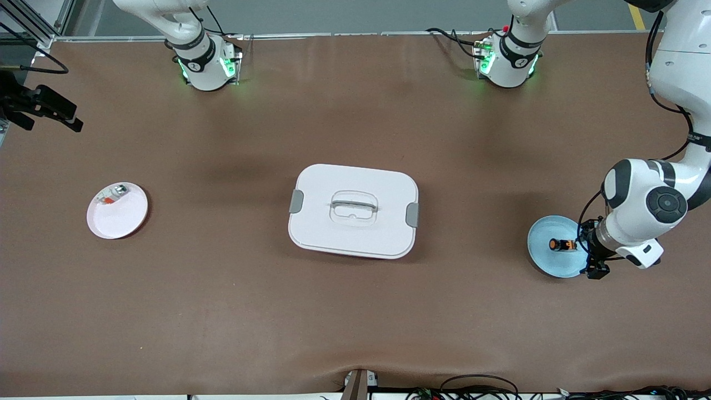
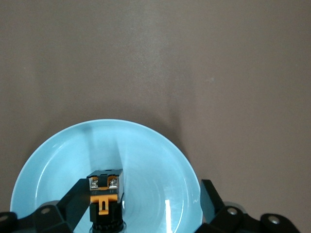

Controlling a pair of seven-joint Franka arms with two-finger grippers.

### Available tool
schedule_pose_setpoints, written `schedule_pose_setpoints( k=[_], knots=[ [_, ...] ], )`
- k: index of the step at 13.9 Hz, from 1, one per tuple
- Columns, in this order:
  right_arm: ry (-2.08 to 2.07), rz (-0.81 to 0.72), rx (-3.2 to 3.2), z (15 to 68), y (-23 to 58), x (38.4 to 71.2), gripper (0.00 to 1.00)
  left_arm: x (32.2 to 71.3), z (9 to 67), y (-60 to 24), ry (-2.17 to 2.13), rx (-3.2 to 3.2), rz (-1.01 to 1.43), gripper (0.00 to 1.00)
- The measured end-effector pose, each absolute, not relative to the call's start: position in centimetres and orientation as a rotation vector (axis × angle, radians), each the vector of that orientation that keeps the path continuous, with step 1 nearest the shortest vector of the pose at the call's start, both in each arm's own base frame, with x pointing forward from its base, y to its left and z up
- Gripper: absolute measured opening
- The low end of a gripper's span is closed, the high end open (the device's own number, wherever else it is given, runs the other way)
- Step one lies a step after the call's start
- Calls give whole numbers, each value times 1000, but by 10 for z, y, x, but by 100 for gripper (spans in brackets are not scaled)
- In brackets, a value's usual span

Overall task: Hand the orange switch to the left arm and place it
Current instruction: 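Lower the switch onto the light blue plate with the left gripper, then open the left gripper to release the switch on the plate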

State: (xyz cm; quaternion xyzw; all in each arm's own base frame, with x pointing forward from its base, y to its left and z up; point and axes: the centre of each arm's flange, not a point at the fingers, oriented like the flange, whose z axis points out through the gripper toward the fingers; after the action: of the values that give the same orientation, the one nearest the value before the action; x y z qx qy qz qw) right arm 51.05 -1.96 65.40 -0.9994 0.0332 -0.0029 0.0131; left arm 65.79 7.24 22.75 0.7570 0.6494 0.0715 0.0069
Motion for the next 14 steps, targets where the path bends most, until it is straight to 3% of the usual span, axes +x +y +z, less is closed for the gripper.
schedule_pose_setpoints(
  k=[14],
  knots=[
    [106, -10, -3114, 653, -20, 511, 100, 637, 321, -16, 196, 3046, 252, 100]
  ],
)
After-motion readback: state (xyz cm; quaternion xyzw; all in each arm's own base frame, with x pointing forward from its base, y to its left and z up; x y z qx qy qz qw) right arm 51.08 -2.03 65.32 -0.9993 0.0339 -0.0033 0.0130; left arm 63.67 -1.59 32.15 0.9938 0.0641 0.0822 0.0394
